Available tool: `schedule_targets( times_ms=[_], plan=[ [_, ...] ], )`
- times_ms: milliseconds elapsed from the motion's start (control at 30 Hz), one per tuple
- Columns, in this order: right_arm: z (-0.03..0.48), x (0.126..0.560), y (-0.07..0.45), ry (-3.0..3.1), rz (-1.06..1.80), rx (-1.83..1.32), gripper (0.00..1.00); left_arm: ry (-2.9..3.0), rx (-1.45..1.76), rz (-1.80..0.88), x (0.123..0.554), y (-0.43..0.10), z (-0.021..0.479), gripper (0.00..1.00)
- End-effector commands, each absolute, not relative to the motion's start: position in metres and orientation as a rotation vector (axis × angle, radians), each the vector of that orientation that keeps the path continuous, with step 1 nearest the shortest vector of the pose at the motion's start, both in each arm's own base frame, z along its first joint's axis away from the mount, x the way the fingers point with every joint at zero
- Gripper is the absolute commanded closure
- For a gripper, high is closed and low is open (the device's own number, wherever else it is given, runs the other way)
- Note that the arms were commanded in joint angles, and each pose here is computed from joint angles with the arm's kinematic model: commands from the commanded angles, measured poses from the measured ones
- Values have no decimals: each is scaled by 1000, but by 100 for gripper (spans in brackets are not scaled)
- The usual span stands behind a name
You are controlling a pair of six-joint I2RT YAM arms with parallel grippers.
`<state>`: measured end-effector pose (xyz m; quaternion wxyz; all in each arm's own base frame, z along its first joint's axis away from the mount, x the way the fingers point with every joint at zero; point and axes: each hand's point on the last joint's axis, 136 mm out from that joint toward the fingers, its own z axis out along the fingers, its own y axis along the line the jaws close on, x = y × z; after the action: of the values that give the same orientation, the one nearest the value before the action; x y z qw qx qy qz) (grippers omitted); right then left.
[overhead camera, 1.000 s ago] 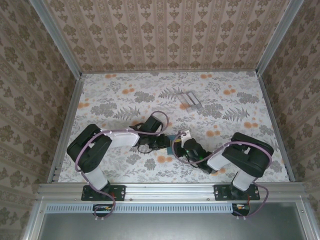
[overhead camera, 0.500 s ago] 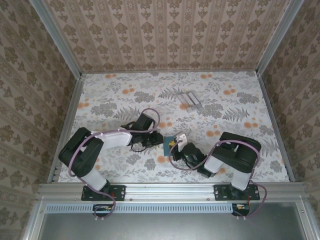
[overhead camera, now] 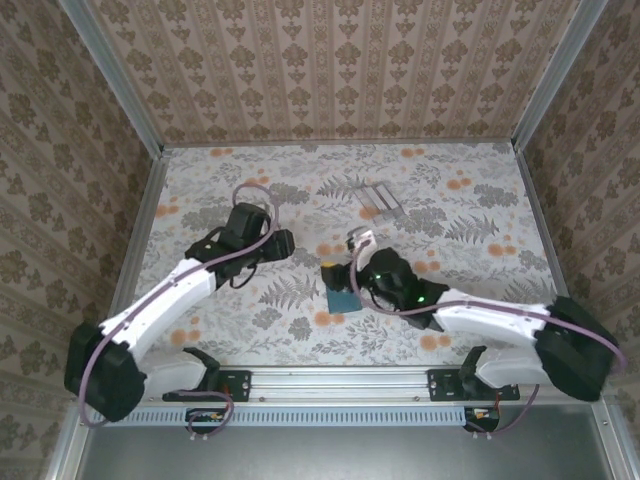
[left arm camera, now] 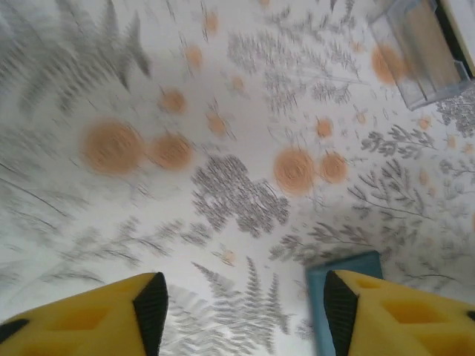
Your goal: Put the credit cards into the card holder
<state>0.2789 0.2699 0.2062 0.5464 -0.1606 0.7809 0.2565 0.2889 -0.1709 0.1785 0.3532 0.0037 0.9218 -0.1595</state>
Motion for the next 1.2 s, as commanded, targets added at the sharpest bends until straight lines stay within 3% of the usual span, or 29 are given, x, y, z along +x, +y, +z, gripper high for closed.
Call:
schedule_targets(
  times_ms=[0,167,300,500,867,1167],
  plan=[
    [230,292,222,1827,438,-254,0,2272,48,-96,291,-127,201,0],
    [252,296,171,1713,256,-260,0,2064,-6,49,296,-95,214,0],
    [255,288,137,1512,99,-298,0,1892,350,-10,297,-130,202,0],
    [217,296,62,1616,-83,-82,0,1739,537,298,304,-113,175,0],
    [147,311,18,1701,-76,-22,0,1799,300,228,338,-50,130,0],
    [137,356,12,1708,-56,-16,0,1780,179,308,377,-28,121,0]
  ],
)
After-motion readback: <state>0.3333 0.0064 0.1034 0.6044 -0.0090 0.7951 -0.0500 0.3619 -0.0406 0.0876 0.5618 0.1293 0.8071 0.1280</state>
